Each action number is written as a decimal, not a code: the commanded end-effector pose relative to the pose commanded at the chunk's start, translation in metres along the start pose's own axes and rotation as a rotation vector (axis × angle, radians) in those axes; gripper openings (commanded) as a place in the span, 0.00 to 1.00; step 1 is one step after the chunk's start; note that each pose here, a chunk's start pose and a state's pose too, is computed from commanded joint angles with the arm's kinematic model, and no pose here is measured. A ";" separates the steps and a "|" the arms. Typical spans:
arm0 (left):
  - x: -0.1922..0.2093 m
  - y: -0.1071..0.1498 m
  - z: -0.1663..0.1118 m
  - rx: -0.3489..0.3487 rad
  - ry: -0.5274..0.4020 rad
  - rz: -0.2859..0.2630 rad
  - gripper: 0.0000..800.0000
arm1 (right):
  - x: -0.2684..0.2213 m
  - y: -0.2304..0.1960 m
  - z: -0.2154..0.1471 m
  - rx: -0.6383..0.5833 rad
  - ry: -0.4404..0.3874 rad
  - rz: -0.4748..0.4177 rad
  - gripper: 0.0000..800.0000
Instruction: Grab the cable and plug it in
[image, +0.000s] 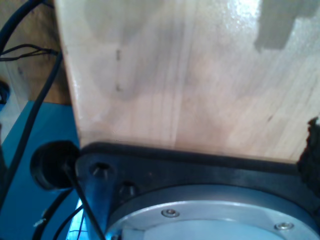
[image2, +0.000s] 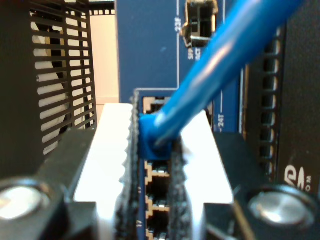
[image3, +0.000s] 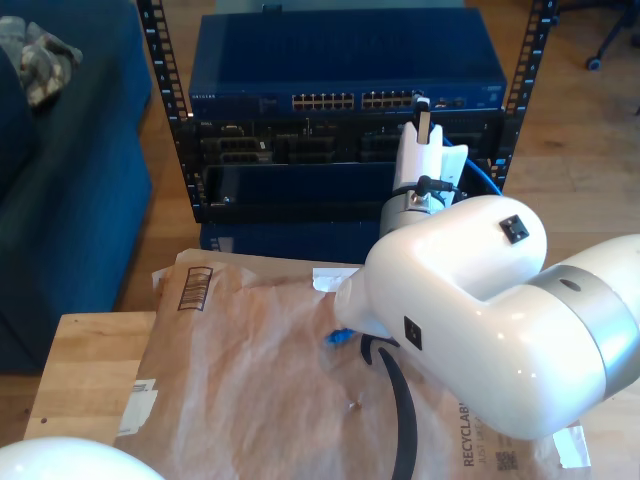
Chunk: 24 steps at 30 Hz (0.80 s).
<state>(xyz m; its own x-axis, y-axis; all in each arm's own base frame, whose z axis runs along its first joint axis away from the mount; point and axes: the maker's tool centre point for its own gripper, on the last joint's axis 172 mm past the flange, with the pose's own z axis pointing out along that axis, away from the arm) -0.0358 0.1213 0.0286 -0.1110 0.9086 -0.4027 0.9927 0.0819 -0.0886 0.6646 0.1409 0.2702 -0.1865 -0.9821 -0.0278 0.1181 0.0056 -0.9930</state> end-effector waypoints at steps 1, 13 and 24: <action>0.001 0.000 -0.001 0.000 0.002 0.000 1.00 | 0.000 0.000 0.000 0.000 0.001 0.000 0.00; 0.000 0.000 0.000 0.000 0.000 0.000 1.00 | 0.001 -0.001 0.000 0.005 0.004 0.004 0.00; 0.001 0.000 -0.001 0.000 0.002 0.000 1.00 | 0.002 -0.003 0.002 0.010 0.008 0.008 0.00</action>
<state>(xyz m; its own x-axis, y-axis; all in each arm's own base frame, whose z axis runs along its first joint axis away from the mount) -0.0359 0.1221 0.0289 -0.1110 0.9092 -0.4013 0.9927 0.0821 -0.0887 0.6659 0.1386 0.2735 -0.1928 -0.9805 -0.0368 0.1292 0.0118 -0.9915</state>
